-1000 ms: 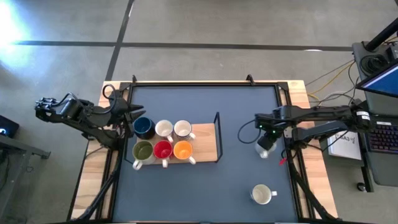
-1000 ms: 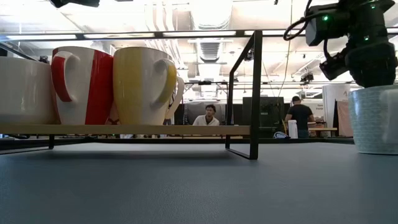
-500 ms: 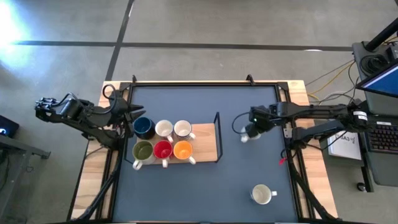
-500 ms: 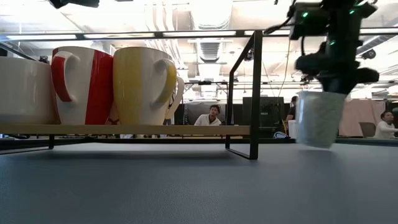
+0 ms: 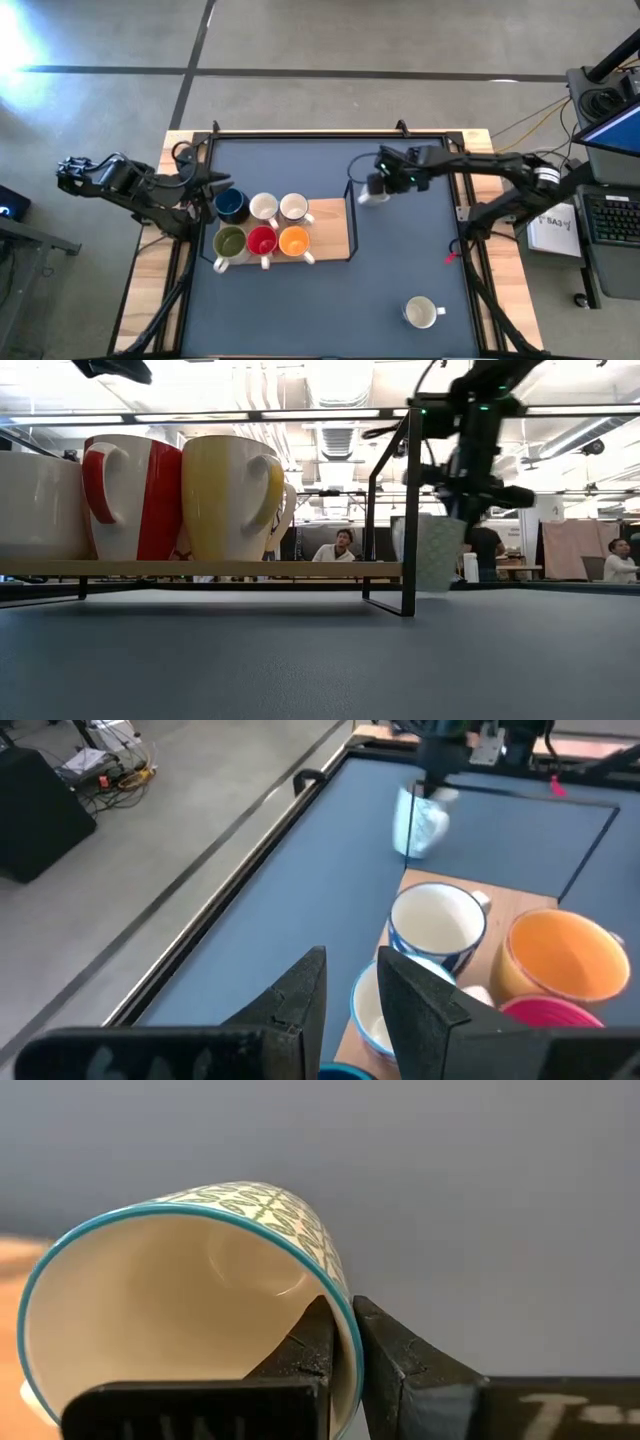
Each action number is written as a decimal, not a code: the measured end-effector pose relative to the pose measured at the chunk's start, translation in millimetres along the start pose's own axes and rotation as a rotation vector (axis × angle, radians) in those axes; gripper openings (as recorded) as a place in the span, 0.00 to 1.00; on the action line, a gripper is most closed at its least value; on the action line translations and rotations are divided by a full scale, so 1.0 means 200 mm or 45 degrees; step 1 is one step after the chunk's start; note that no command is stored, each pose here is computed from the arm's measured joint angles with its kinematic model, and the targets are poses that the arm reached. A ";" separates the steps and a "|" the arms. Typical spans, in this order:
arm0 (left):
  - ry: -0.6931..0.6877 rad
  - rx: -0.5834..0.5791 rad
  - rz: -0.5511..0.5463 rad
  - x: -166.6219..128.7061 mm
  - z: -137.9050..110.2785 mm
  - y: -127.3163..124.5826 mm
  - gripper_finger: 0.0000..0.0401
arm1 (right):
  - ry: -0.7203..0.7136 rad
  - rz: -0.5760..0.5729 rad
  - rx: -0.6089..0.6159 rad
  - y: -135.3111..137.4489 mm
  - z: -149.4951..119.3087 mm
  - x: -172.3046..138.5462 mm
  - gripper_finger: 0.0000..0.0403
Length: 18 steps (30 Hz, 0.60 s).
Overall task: Place coffee mugs
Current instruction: Move the light green patterned mug to the top right side of the shelf
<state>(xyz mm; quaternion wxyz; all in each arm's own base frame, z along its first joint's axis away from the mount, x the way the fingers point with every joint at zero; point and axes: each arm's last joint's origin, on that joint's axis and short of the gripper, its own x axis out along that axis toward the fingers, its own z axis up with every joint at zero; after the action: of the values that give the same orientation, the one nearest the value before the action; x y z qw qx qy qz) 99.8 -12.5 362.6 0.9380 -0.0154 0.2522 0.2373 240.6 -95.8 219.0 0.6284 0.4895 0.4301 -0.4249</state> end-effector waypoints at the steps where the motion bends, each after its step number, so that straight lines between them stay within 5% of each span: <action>1: 0.008 0.002 -0.012 0.00 0.00 0.00 0.19 | -0.006 -0.006 0.001 0.02 0.03 0.00 0.03; 18: 0.147 -0.034 -0.112 -0.03 -0.06 0.03 0.19 | 0.004 -0.067 -0.081 0.29 0.41 0.13 0.03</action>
<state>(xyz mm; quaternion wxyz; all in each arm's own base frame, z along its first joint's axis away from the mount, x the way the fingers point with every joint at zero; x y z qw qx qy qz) 85.9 -11.1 355.4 0.9311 -0.0524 0.3017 0.1981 313.6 -169.9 221.5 0.6316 0.4585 0.4571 -0.4266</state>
